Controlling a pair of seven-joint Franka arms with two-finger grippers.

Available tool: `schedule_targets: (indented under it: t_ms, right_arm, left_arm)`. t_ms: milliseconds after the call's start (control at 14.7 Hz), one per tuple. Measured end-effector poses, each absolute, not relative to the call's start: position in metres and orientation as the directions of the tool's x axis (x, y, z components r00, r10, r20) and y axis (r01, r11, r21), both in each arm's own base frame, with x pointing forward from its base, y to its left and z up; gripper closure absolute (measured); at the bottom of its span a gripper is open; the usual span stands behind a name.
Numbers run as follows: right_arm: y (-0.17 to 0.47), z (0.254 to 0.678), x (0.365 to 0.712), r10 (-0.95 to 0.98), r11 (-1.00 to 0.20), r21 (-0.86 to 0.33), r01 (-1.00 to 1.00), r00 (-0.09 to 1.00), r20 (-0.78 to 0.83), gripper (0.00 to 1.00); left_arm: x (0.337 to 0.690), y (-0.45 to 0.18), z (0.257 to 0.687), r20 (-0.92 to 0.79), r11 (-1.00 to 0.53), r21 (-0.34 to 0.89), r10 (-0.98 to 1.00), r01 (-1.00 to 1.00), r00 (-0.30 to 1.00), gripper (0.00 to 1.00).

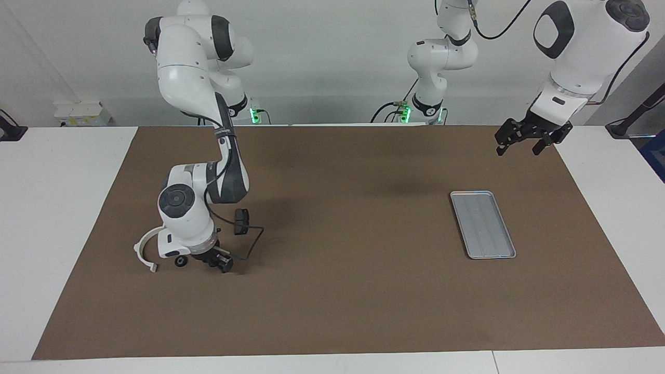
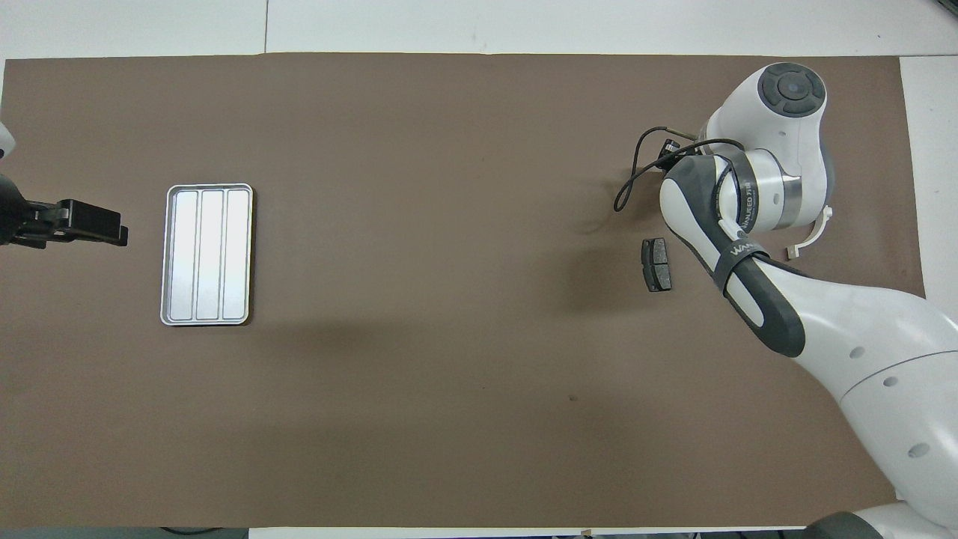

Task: Pick bearing gear from pile to tray
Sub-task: 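Grasp the small dark bearing with the right gripper and lift it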

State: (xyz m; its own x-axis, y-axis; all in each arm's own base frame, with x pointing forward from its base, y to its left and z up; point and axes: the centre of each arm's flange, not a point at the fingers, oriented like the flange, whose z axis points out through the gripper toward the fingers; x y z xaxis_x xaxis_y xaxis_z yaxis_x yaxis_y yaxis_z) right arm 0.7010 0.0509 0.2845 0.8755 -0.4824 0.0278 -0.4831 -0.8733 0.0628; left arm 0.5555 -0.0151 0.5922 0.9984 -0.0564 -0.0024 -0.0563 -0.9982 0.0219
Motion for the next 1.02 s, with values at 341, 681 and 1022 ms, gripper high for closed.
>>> schedule_targets:
  t_ms: [341, 681, 1022]
  right_arm:
    - [0.0515, 0.2862, 0.7017, -0.483, -0.873, 0.059, -0.484, 0.875, 0.029, 0.37]
    - [0.0524, 0.289, 0.7029, -0.484, -0.873, 0.053, -0.485, 0.875, 0.033, 0.77]
    - [0.0524, 0.2889, 0.7029, -0.484, -0.873, 0.053, -0.485, 0.874, 0.032, 0.77]
  left_arm:
    - [0.5555, -0.0151, 0.5922, -0.002, -0.998, 0.022, -0.056, -0.056, 0.998, 0.0]
    - [0.5555, -0.0151, 0.5922, -0.002, -0.998, 0.022, -0.056, -0.056, 0.998, 0.0]
    - [0.5555, -0.0151, 0.5922, -0.002, -0.998, 0.022, -0.056, -0.056, 0.998, 0.0]
